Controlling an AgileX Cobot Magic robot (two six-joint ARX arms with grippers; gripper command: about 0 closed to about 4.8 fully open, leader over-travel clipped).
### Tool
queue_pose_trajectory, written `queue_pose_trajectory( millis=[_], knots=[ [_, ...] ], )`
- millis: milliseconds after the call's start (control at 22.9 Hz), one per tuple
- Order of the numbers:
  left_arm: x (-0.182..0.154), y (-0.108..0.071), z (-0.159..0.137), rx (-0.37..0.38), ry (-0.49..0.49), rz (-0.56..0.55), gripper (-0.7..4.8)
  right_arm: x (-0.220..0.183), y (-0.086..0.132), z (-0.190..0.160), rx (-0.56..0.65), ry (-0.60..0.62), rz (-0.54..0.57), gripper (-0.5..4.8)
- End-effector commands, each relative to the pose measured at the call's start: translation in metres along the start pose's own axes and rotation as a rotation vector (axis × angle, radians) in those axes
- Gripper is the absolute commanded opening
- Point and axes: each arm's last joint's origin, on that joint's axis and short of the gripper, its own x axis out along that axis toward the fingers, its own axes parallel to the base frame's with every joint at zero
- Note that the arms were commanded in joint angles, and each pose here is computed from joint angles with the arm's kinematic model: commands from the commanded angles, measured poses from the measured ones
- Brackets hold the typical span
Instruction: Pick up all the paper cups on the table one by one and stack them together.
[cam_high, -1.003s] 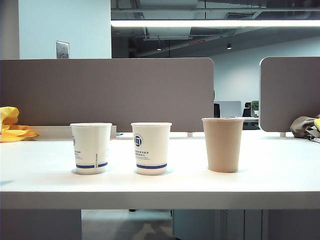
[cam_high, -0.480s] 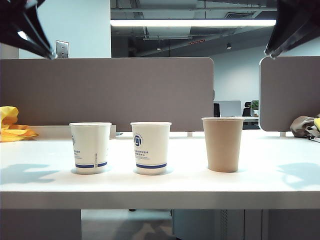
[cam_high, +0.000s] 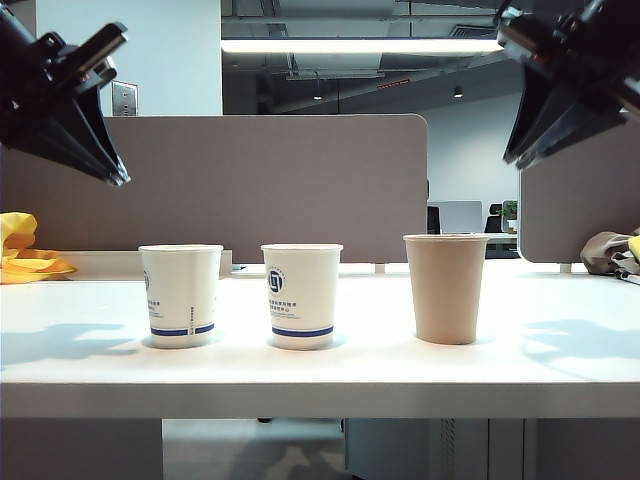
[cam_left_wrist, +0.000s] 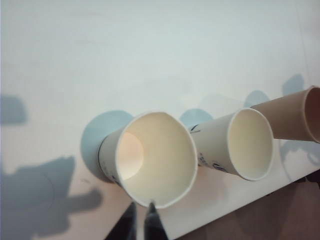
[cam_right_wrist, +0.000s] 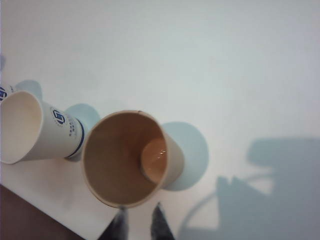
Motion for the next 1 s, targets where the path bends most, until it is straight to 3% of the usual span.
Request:
queue_pose_trajectory(
  millis=[44, 174, 523, 1003],
  knots=[
    [0.011, 0.005, 0.003, 0.010, 0.008, 0.009, 0.35, 0.014, -0.001, 0.001, 0.006, 0.026, 0.018, 1.52],
    [0.020, 0.011, 0.003, 0.010, 0.036, 0.011, 0.88, 0.023, -0.002, 0.000, 0.012, 0.051, 0.017, 1.52],
    [0.029, 0.015, 0.006, 0.005, 0.039, -0.004, 0.88, 0.034, -0.007, 0.000, 0.014, 0.067, 0.001, 1.52],
    [0.052, 0.028, 0.002, -0.038, 0.119, -0.030, 0.89, 0.052, -0.014, -0.003, 0.032, 0.113, 0.007, 1.52]
  ],
)
